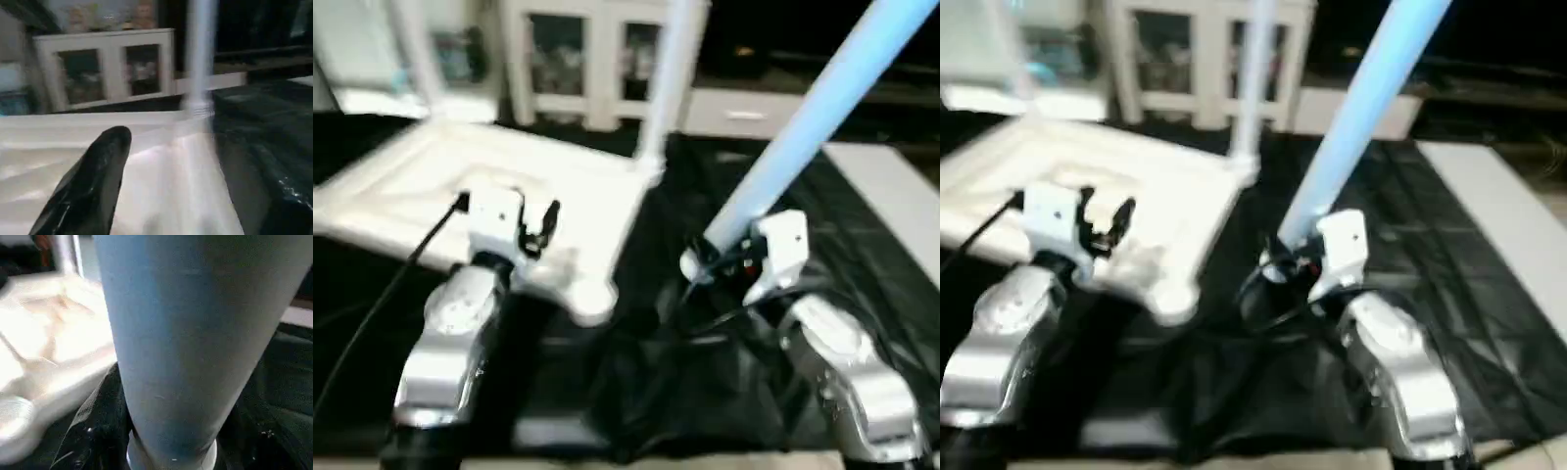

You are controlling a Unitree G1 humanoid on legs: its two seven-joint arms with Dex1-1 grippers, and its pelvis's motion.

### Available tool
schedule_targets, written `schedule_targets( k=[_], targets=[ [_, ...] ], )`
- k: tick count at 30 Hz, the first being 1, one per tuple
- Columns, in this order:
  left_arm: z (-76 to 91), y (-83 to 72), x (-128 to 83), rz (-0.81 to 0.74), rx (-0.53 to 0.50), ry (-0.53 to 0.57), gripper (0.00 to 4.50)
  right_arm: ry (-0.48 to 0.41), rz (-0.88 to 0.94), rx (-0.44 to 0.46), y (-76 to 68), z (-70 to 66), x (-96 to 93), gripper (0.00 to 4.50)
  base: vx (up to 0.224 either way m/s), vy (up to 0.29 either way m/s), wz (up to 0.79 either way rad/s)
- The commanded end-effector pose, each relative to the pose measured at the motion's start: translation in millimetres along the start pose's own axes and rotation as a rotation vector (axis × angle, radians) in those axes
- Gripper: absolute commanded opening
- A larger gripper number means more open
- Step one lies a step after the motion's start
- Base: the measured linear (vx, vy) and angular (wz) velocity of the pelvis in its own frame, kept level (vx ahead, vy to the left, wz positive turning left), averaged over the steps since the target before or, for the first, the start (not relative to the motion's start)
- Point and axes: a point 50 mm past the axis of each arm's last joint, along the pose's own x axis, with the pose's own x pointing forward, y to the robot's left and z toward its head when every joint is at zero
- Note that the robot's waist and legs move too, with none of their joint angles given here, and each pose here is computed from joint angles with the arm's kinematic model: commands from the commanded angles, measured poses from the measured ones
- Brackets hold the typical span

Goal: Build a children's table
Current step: Pick table leg

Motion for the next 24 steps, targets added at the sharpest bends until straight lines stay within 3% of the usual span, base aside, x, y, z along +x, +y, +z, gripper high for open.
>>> schedule_targets(
  k=[1, 3, 9, 12, 16, 19, 21, 24],
  targets=[
    [2.5, 11.7, -4, 0.041, 0.025, -0.003, 3.21, -0.045, 0.040, -0.015, 7.3, 9.6, 4.4, 1.89, 0.108, -0.044, 0.33],
    [2.0, 12.3, -4, 0.044, 0.027, 0.001, 3.21, -0.054, 0.022, 0.030, 5.8, 9.3, 4.1, 1.89, 0.071, 0.017, 0.36],
    [-2.7, 9.0, -6, 0.001, -0.005, 0.019, 3.21, -0.059, 0.046, 0.026, 6.4, 9.7, 0.7, 1.89, 0.123, 0.047, 0.14],
    [-7.8, 0.1, -12, -0.214, -0.032, 0.013, 3.47, -0.079, 0.113, 0.033, 6.8, 13.9, -3.1, 1.89, 0.056, -0.009, 0.04],
    [-23.3, -7.3, -24, -0.555, 0.099, 0.131, 3.75, -0.083, 0.202, 0.062, 8.5, 17.3, -4.4, 1.89, 0.000, 0.000, 0.00],
    [-34.6, 2.3, -27, -0.695, 0.168, 0.232, 3.98, -0.065, 0.293, 0.061, 11.3, 18.0, -5.9, 1.89, -0.019, -0.003, 0.00],
    [-36.0, 7.6, -26, -0.756, 0.178, 0.264, 3.98, -0.060, 0.328, 0.057, 11.3, 18.8, -6.9, 1.89, -0.086, 0.002, 0.04],
    [-36.2, 21.8, -20, -0.904, 0.243, 0.351, 4.37, -0.038, 0.422, 0.023, 9.8, 20.7, -9.8, 1.89, -0.066, -0.002, 0.02]
  ],
)
